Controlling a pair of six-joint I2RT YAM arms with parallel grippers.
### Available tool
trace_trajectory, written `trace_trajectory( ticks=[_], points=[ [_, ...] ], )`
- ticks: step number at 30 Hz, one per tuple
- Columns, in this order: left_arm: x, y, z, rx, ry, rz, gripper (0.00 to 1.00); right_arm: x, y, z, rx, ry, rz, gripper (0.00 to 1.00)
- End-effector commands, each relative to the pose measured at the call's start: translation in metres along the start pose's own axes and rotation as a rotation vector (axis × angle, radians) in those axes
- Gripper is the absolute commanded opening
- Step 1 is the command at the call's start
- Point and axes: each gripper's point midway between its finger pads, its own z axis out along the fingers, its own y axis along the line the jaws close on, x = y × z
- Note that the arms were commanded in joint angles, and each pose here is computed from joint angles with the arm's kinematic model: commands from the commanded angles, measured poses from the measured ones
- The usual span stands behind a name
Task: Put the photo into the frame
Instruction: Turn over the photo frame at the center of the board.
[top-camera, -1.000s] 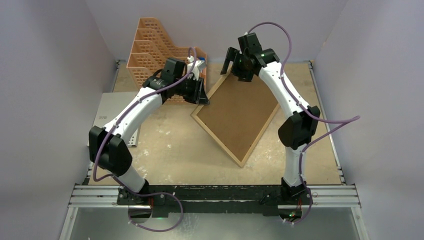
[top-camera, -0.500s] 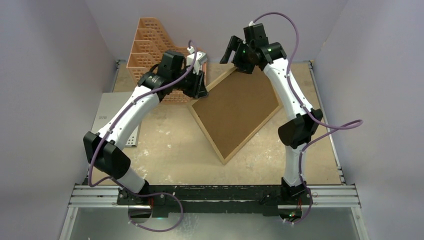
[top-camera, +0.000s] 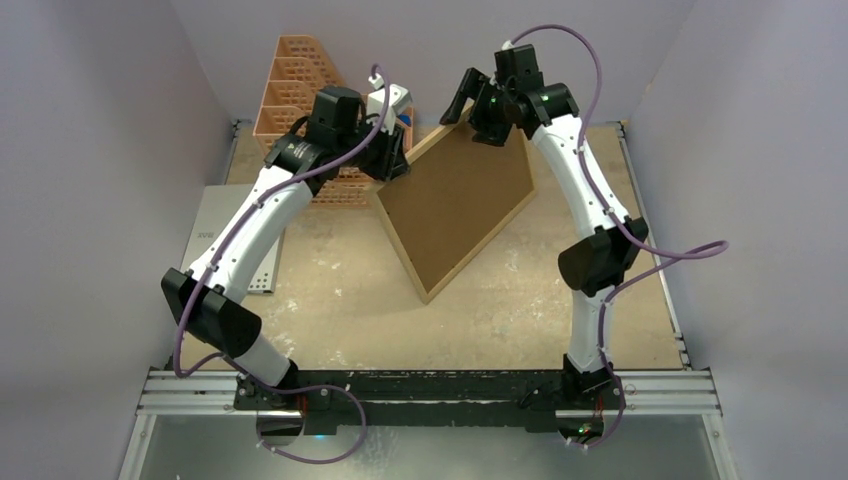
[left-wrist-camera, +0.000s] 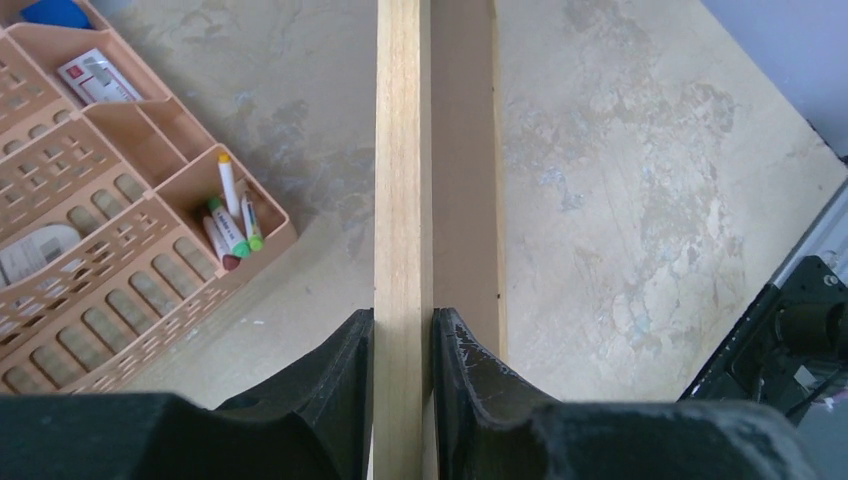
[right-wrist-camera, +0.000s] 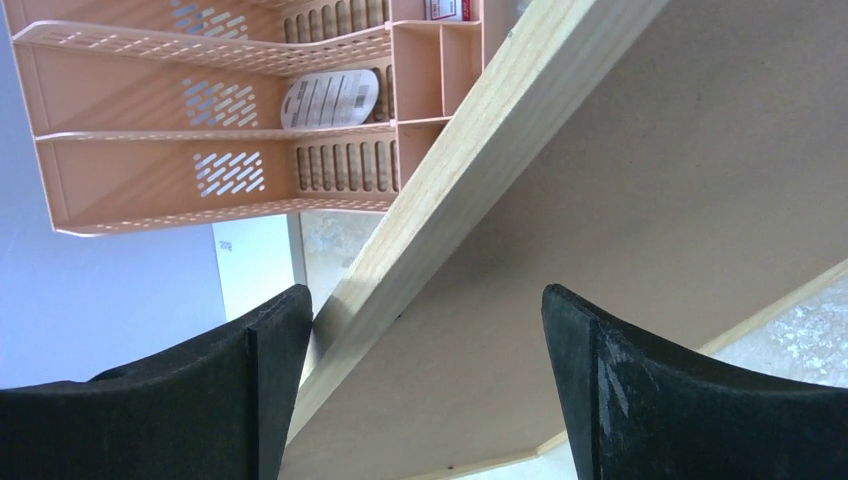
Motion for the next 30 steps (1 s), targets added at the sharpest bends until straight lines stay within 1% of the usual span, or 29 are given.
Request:
trace_trajectory(
  ticks=[1, 6, 7, 12, 16, 21, 24, 25, 27, 29, 30],
  points=[
    [-0.051, -0.033, -0.028, 0.139, -0.185, 0.123, 0.0, 0.004, -0.001, -0.022, 0.001, 0.015, -0.001, 0.86],
    [-0.034, -0.051, -0.02, 0.205, -0.129, 0.134, 0.0, 0.005, -0.002, -0.023, 0.002, 0.014, -0.002, 0.86],
    [-0.032, -0.053, -0.019, 0.214, -0.117, 0.133, 0.02, 0.006, -0.003, -0.022, 0.005, 0.019, -0.001, 0.86],
    [-0.022, -0.066, -0.017, 0.247, -0.069, 0.127, 0.25, 0.01, -0.007, -0.023, 0.015, 0.028, 0.003, 0.86],
    [-0.004, -0.073, -0.01, 0.253, 0.003, 0.155, 0.34, 0.014, -0.01, -0.026, 0.017, 0.027, 0.015, 0.83],
    [0.026, -0.078, 0.008, 0.244, 0.127, 0.144, 0.36, 0.022, -0.014, -0.026, 0.008, 0.037, 0.032, 0.8],
    [0.036, -0.081, 0.017, 0.272, 0.17, 0.107, 0.36, 0.026, -0.016, -0.025, 0.006, 0.041, 0.036, 0.79],
    [0.038, -0.085, 0.019, 0.302, 0.181, 0.09, 0.31, 0.026, -0.017, -0.025, 0.004, 0.04, 0.038, 0.78],
    [0.041, -0.095, 0.026, 0.353, 0.191, 0.03, 0.18, 0.029, -0.018, -0.024, 0.007, 0.043, 0.04, 0.77],
    [0.043, -0.096, 0.031, 0.364, 0.195, -0.004, 0.07, 0.031, -0.02, -0.023, 0.007, 0.047, 0.043, 0.76],
    [0.042, -0.096, 0.033, 0.36, 0.191, -0.014, 0.0, 0.031, -0.02, -0.023, 0.007, 0.047, 0.043, 0.76]
  ],
)
